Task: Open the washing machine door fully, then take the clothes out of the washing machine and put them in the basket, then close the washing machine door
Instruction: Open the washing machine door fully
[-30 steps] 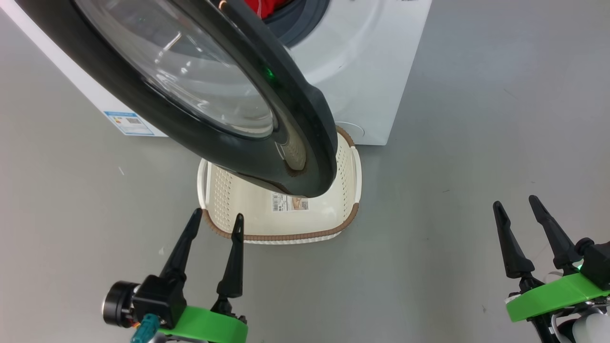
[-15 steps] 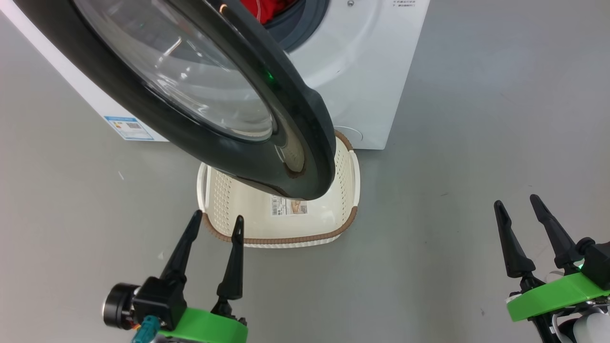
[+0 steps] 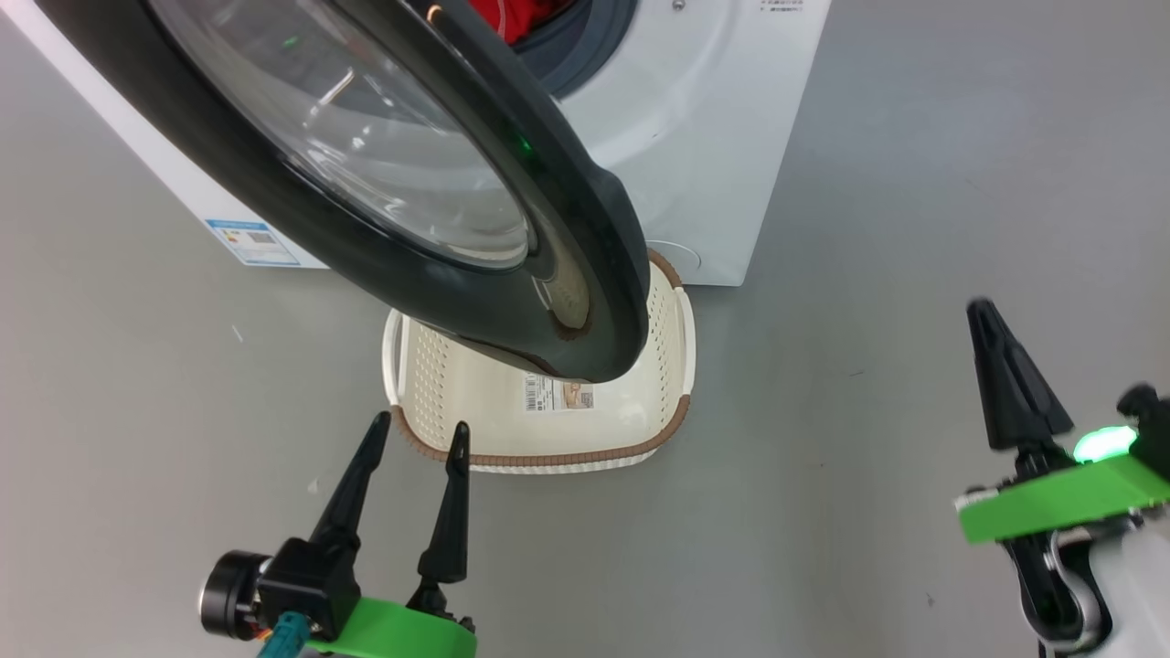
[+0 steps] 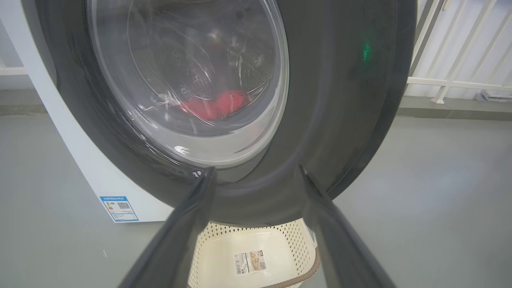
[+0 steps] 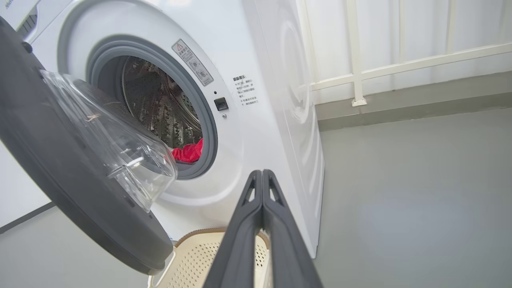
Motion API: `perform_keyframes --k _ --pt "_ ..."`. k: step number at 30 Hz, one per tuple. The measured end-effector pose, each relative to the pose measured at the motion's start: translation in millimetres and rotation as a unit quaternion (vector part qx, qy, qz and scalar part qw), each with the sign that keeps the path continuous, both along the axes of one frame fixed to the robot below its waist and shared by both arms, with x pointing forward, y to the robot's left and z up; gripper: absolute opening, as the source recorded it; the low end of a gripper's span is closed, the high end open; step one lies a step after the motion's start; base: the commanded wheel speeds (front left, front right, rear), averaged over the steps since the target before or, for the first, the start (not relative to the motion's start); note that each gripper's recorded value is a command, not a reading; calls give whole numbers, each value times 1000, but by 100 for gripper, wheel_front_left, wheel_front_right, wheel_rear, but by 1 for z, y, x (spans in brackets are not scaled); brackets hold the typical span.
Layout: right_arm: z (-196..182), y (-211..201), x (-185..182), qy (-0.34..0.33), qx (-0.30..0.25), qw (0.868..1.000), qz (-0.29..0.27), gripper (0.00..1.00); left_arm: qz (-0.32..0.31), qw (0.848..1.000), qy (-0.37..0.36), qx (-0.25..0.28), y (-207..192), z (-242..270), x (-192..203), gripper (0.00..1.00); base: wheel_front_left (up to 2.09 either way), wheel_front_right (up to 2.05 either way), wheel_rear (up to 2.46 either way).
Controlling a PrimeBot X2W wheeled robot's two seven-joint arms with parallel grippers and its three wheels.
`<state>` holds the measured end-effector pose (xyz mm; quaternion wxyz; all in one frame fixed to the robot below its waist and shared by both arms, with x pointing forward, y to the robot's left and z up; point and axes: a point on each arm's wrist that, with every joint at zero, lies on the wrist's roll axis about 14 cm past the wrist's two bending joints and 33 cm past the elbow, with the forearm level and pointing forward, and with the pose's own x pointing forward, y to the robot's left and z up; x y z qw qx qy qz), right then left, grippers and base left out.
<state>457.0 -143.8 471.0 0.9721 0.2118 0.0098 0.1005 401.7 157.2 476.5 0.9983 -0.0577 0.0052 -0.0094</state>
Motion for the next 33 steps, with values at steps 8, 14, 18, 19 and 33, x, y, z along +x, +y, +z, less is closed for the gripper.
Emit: perform_keyframes --k 8,14,18,19,33 --pt "42 37 31 -51 56 996 53 0 5 1000 0 0 3 1 -3 100 0 0 0" --pt "75 68 53 -86 78 988 103 0 8 1000 4 -2 5 -1 -5 100 0 0 0" --pt "84 93 61 -87 93 981 145 0 13 1000 6 -4 7 -2 -7 100 0 0 0" --pt "85 99 62 -85 93 980 156 0 14 1000 7 -4 8 -2 -7 100 0 0 0" --pt "96 158 68 19 174 941 290 0 28 999 15 -6 15 -6 -14 100 0 0 0"
